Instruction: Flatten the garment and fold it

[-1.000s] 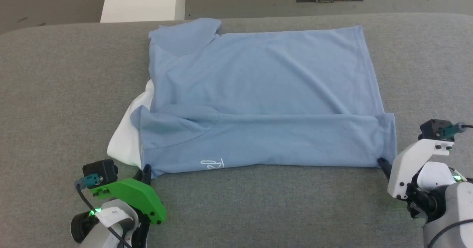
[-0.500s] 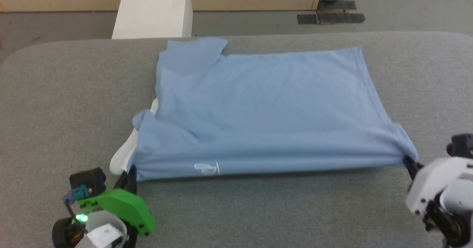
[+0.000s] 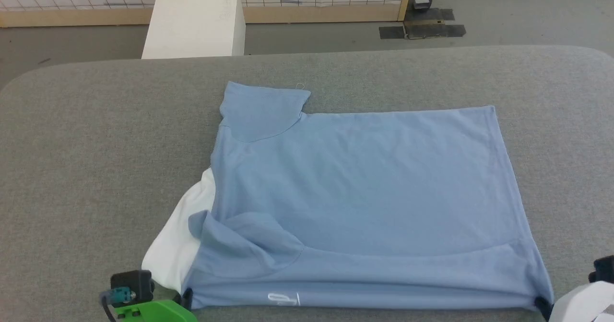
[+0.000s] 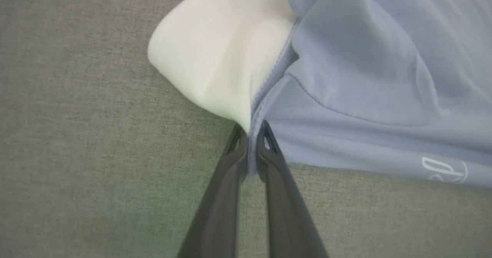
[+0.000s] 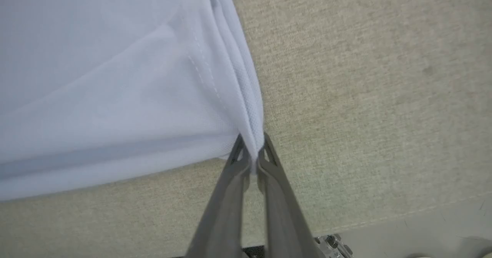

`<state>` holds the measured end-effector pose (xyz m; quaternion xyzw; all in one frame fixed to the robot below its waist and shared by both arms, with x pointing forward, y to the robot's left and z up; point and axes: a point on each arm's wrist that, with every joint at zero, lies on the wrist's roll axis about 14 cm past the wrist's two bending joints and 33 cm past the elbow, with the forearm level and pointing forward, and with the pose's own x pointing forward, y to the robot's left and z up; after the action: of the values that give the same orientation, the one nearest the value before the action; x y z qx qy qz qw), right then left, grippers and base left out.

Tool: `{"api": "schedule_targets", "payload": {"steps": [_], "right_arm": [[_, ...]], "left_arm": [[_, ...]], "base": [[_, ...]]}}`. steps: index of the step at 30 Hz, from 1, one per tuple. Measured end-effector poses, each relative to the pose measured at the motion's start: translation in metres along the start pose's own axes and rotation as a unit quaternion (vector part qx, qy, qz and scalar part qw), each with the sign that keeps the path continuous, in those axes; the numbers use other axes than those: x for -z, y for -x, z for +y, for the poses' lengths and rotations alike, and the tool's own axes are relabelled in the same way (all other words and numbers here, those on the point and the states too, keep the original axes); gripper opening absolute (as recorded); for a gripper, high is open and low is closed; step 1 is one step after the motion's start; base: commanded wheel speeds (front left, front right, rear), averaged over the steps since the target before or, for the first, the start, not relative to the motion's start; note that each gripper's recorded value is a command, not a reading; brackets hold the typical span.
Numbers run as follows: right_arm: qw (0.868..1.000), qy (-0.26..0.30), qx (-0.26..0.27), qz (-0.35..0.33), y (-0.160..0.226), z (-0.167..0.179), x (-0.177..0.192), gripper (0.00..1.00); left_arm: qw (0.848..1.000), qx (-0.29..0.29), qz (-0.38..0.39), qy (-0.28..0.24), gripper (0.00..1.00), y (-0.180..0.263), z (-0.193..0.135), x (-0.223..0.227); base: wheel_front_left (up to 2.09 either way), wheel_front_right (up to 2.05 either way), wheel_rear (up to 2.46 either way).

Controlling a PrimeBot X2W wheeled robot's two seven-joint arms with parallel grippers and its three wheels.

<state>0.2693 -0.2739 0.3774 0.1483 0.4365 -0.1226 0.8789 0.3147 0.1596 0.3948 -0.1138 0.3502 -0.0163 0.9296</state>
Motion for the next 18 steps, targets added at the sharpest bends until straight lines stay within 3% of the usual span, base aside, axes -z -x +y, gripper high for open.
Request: {"api": "schedule_targets", "payload": {"steps": [5,6,7,8,9,14,18], "right_arm": [[1.0,-0.006,0.003,0.013,-0.012,-0.002,0.016,0.0],[1.0,-0.008,0.003,0.007,-0.013,-0.003,0.015,0.0],[1.0,-0.01,0.002,0.001,-0.014,-0.003,0.014,0.12],[1.0,-0.016,0.0,-0.006,-0.014,-0.002,0.014,0.6],[1.0,-0.018,-0.003,-0.015,-0.014,-0.002,0.013,1.0],[0.997,-0.02,-0.007,-0.073,-0.007,-0.001,-0.006,1.0],[0.985,-0.005,-0.016,-0.17,0.01,0.005,-0.041,1.0]], "left_arm": [[1.0,0.002,0.021,0.005,0.0,-0.007,0.0,0.016],[1.0,0.001,0.019,0.007,0.09,-0.008,0.0,0.016],[1.0,0.002,0.017,0.01,0.45,-0.009,-0.002,0.015],[1.0,0.004,0.017,0.018,1.0,-0.009,-0.004,0.015],[1.0,0.006,0.016,0.025,1.0,-0.009,-0.005,0.015],[0.999,0.004,0.0,0.032,1.0,-0.005,-0.002,0.005],[0.998,0.005,-0.062,0.021,1.0,0.004,0.002,-0.028]], "base": [[0.0,0.0,0.0],[0.0,0.0,0.0],[0.0,0.0,0.0],[0.0,0.0,0.0],[0.0,0.0,0.0],[0.0,0.0,0.0],[0.0,0.0,0.0]]}}
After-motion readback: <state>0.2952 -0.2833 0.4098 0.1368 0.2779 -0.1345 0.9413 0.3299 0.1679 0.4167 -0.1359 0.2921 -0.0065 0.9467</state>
